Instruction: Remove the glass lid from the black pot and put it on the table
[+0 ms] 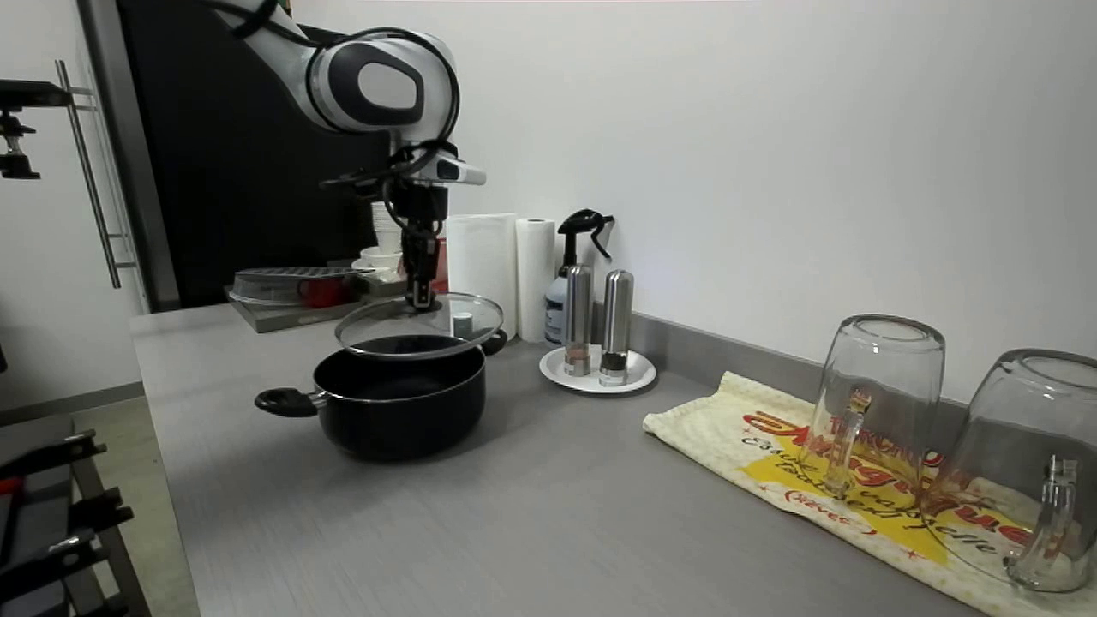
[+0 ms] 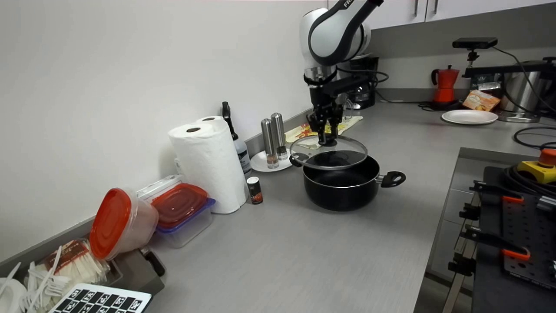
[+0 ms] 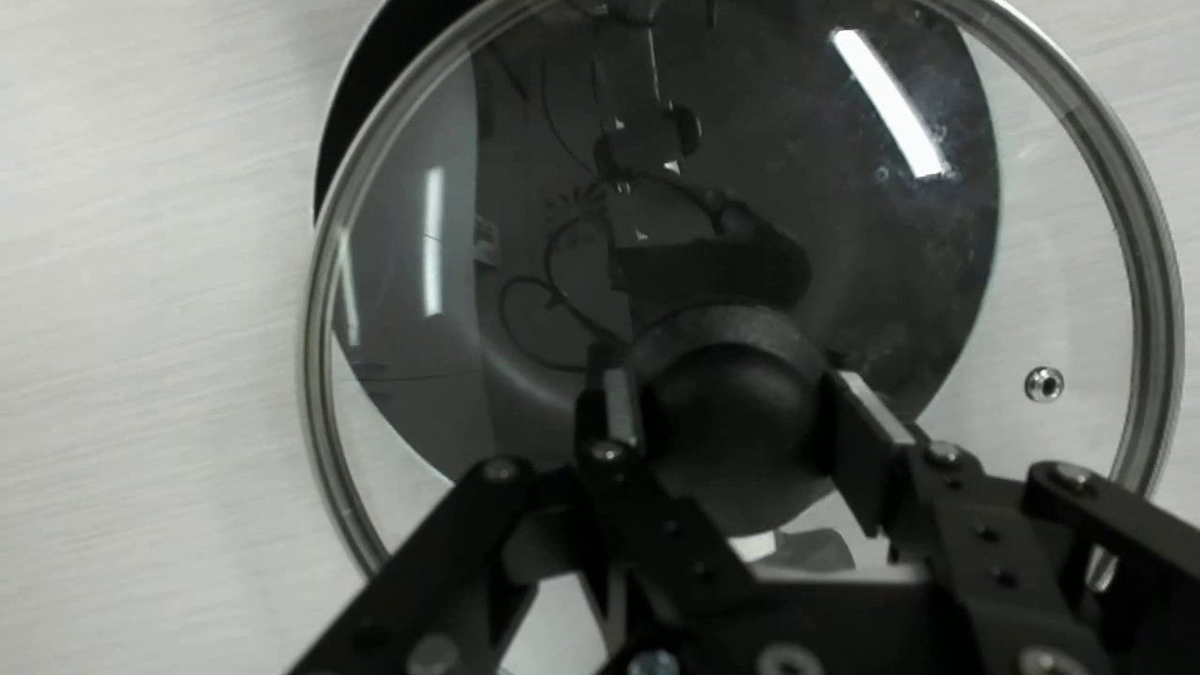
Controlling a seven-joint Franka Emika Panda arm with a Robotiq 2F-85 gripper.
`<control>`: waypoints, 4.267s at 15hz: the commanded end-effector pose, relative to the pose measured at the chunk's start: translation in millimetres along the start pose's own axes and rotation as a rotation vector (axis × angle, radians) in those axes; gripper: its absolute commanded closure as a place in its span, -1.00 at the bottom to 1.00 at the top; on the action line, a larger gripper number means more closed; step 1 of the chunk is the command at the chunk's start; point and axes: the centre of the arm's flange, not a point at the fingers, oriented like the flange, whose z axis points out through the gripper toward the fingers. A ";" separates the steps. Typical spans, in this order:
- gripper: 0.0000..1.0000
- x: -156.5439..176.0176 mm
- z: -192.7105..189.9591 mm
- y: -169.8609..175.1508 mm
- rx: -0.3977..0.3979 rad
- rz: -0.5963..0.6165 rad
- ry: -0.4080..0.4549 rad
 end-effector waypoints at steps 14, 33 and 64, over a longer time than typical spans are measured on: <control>0.50 -107.9 -76.3 -222.7 0.046 -0.420 0.097; 0.50 -156.4 83.9 -324.8 -0.095 -0.609 -0.051; -0.21 -157.1 149.2 -337.3 -0.193 -0.583 -0.002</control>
